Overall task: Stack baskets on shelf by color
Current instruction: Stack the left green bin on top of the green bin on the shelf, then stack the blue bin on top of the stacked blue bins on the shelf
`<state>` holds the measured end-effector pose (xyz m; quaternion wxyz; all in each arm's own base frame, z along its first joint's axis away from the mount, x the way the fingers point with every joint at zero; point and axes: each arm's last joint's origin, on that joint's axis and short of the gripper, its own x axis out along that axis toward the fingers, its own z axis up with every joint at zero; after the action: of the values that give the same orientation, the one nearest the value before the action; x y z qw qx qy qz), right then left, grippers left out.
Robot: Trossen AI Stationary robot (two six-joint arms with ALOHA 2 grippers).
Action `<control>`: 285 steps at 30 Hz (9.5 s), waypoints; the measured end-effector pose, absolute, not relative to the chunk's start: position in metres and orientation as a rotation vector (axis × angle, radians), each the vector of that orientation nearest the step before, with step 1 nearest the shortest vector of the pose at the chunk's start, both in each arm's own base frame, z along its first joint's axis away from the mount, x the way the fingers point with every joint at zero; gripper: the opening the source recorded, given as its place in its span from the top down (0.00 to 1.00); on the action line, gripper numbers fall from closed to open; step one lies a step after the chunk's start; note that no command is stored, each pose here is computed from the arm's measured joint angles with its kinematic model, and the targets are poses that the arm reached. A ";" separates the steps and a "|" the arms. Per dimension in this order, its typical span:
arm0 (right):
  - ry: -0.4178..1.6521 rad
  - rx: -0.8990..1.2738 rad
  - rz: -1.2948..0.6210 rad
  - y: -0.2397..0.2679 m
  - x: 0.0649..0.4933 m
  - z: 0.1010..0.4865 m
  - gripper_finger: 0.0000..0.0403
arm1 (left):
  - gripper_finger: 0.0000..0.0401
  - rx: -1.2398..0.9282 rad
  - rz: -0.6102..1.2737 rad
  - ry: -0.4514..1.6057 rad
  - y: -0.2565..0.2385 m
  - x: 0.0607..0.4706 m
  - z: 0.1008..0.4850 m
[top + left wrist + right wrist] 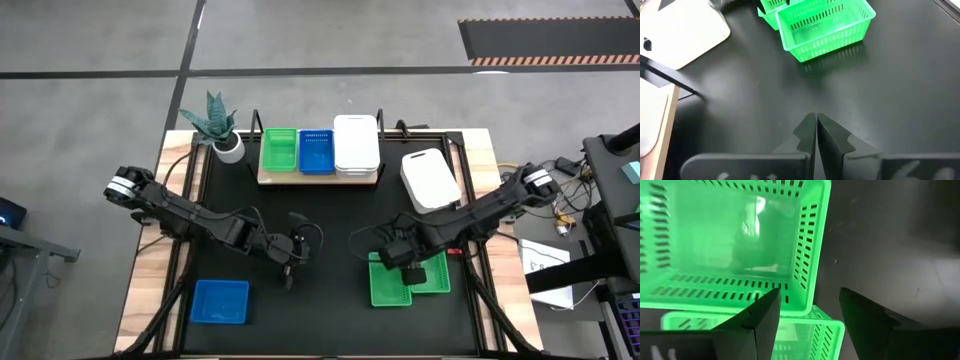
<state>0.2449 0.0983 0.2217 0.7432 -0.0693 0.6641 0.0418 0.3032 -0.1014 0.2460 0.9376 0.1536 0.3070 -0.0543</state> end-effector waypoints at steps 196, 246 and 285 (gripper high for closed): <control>0.536 -0.212 -0.088 0.055 0.252 0.201 0.79 | 1.00 0.518 0.333 1.001 0.123 0.249 0.266; 0.548 -0.218 -0.061 0.055 0.252 0.200 0.79 | 0.99 0.332 0.404 1.019 0.137 0.274 0.242; 0.546 -0.236 -0.054 0.056 0.252 0.200 0.79 | 1.00 -0.131 0.070 0.678 -0.049 0.271 0.289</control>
<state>0.2521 0.0555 0.2001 0.9558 -0.1161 0.2689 -0.0268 0.2712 -0.0486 0.2885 0.9403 -0.0642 0.3324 0.0345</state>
